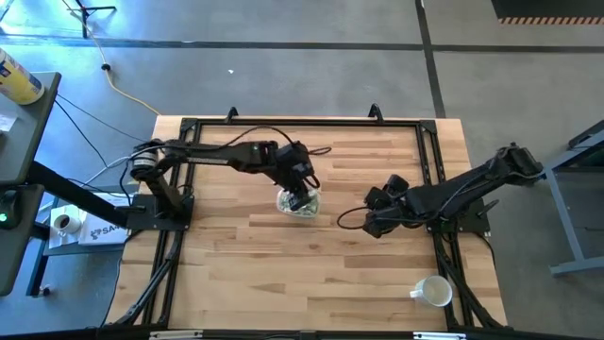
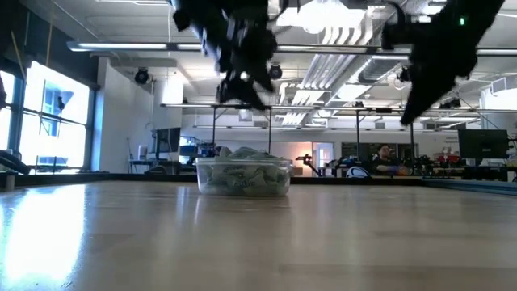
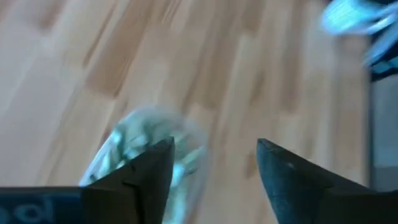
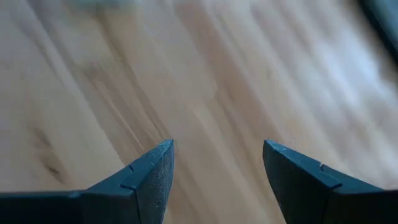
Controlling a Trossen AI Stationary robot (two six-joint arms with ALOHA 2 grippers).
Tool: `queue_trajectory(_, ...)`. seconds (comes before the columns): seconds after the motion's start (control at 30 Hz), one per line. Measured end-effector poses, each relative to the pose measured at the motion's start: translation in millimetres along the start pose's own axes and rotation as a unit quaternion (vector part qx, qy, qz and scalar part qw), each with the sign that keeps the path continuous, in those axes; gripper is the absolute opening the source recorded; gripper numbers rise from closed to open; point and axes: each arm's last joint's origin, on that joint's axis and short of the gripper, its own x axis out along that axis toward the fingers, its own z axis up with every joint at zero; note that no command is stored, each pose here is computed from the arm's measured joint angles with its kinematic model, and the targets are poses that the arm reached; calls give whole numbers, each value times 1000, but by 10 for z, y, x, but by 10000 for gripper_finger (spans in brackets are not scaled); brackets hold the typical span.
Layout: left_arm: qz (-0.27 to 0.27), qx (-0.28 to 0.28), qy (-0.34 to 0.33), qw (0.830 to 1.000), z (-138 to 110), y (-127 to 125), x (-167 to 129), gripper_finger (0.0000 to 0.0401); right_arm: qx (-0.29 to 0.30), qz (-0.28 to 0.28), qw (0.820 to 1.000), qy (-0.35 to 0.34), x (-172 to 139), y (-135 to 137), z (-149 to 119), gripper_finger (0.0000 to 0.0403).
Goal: Pick and place Stevia / Truvia into bins
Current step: Return to Home Position
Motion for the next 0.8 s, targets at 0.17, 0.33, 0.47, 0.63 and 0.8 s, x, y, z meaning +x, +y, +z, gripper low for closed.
queue_trajectory(0.17,-33,-18,-60,997,261,-290,-657,291,-35,26,995,-90,-503,-107,345,236)
queue_trajectory(0.33,-63,3,-122,991,342,-616,-1236,307,-45,86,983,-155,-1114,-306,683,236)
queue_trajectory(0.47,-53,25,-142,988,207,-829,-1493,312,-4,167,965,-204,-1605,-472,850,236)
queue_trajectory(0.63,12,40,-188,981,-121,-1086,-1563,309,-13,211,954,-212,-1801,-637,691,236)
queue_trajectory(0.8,-42,28,-233,971,-629,-1163,-1200,310,47,266,948,-165,-1420,-686,143,236)
